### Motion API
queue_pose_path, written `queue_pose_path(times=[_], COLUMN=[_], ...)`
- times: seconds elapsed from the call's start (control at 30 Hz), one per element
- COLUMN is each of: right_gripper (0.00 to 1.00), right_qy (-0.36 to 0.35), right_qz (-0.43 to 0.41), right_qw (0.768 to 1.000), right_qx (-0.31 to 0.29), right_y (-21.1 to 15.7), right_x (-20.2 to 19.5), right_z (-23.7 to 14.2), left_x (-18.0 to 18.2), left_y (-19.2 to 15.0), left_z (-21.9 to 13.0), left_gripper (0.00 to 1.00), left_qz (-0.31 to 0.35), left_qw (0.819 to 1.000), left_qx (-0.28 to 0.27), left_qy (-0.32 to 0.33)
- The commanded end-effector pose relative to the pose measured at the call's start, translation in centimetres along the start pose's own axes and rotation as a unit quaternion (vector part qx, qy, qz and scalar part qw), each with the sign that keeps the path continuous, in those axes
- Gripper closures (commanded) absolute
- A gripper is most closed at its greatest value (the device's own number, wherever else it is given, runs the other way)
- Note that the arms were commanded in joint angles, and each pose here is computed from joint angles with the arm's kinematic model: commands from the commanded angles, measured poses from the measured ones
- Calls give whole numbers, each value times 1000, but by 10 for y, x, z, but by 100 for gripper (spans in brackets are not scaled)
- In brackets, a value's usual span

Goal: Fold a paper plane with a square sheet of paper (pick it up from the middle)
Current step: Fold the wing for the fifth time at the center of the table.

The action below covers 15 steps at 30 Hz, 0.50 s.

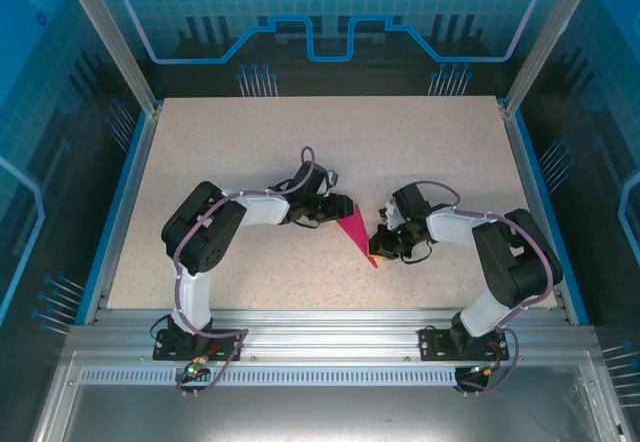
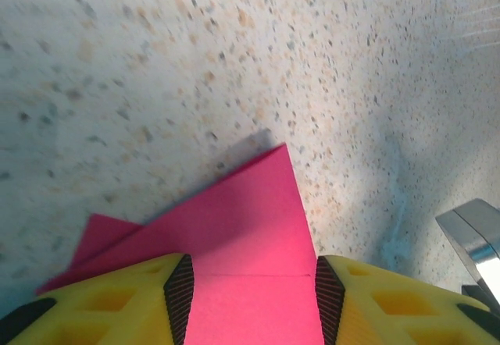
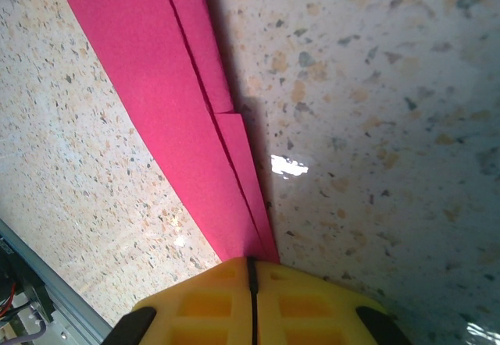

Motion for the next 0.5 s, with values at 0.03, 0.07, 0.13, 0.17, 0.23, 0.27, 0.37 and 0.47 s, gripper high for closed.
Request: queue_pose_path(times=[0.03, 0.07, 0.13, 0.17, 0.23, 0.27, 0.37, 0.47], right_gripper=[94, 94, 93, 93, 93, 93, 92, 92], right_qy=[-108, -107, -105, -102, -100, -100, -99, -98], right_qz=[22, 21, 18, 17, 16, 16, 14, 13], right_qw=[994, 994, 994, 994, 994, 994, 995, 995], right_qx=[25, 25, 27, 28, 29, 29, 31, 32], right_y=[-17, -17, -17, -16, -16, -16, -15, -15], right_x=[-36, -35, -35, -34, -34, -34, -33, -33], right_z=[14, 14, 15, 15, 16, 16, 17, 18], left_x=[16, 16, 15, 13, 6, 3, -8, -20], left_y=[12, 14, 19, 22, 28, 30, 37, 40], left_z=[0, -2, -6, -9, -16, -20, -33, -47], left_gripper=[50, 50, 50, 50, 49, 49, 48, 47], left_qz=[2, 4, 7, 10, 15, 17, 19, 13], left_qw=[1000, 1000, 1000, 1000, 1000, 1000, 1000, 999], left_qx=[2, 2, 1, -1, -6, -8, -19, -32], left_qy=[11, 12, 12, 11, 8, 8, 3, -8])
Point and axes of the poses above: each hand's point on the last joint's axis, 136 mm out from that joint toward the fingers, its own z axis out along the fingers, its own x axis along the line the jaws close on, y = z × x, the point moved 7 cm from there along -z, back along the fingers, and after that the axes turned 6 degrees about z, right-handed, at the moved point
